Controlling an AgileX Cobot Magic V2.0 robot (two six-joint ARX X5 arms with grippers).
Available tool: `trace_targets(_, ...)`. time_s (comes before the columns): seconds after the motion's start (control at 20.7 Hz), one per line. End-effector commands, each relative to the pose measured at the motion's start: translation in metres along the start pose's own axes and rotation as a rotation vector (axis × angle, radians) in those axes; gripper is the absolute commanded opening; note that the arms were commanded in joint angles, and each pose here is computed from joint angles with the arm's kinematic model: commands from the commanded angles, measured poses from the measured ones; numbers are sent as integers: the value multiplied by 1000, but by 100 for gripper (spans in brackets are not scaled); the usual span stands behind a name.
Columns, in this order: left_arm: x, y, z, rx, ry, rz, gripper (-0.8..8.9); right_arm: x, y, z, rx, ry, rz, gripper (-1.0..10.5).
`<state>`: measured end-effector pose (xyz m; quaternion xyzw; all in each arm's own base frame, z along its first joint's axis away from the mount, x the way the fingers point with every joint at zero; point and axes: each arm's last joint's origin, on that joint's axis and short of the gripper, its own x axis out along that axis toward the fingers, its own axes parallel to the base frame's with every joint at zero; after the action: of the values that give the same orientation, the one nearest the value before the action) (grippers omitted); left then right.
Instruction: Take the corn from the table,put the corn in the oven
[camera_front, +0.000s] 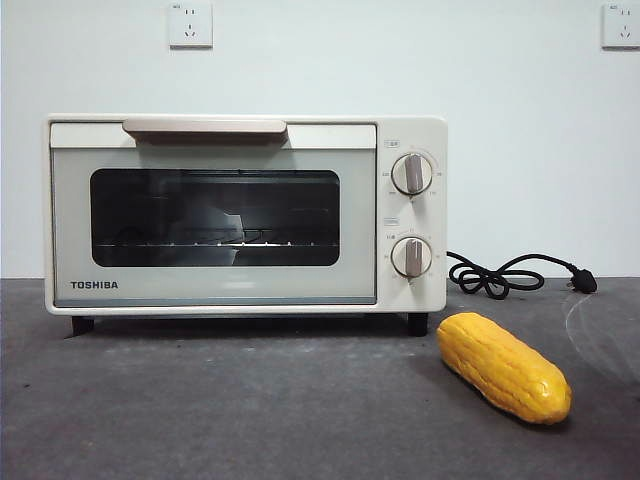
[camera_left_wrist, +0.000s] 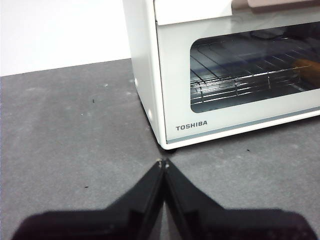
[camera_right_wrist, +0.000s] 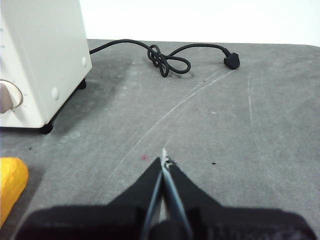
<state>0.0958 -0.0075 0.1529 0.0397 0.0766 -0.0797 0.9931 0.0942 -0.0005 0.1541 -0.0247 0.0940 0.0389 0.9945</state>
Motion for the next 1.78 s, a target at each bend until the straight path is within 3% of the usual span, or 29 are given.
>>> trace_targets(0.05,1,0,-3,-6,8,3,-4,1,0,-2,-3,1,1,0)
trace_targets(0.24,1,0,-3,-6,8,3,-4,1,0,-2,43,1,7,-1)
trace_targets(0.43,1,-1,-2,-23,6,-15,-4,1,2,-2,284,5,61,0)
trace_targets(0.53,1,-1,-2,-94,5,-47,-4,1,2,-1,403,11,80,0)
trace_targets(0.63,1,-3,-2,-228,7,-83,-4,1,3,-1,524,19,98,0)
trace_targets(0.72,1,-3,-2,-352,12,-111,-4,1,3,-1,587,22,97,0)
trace_targets(0.87,1,-3,-2,-451,16,-109,-4,1,3,-1,593,20,90,0)
trace_targets(1.01,1,-3,-1,-453,10,-111,-4,1,1,-1,591,10,43,0)
trace_targets(1.25,0,-5,0,-477,16,-169,-4,1,2,-1,594,12,51,0)
trace_targets(1.49,-1,-6,6,-540,4,-245,-5,0,4,2,623,3,132,0)
trace_targets(1.78,-8,-6,26,-530,-42,-285,-6,-5,6,18,622,-28,265,0)
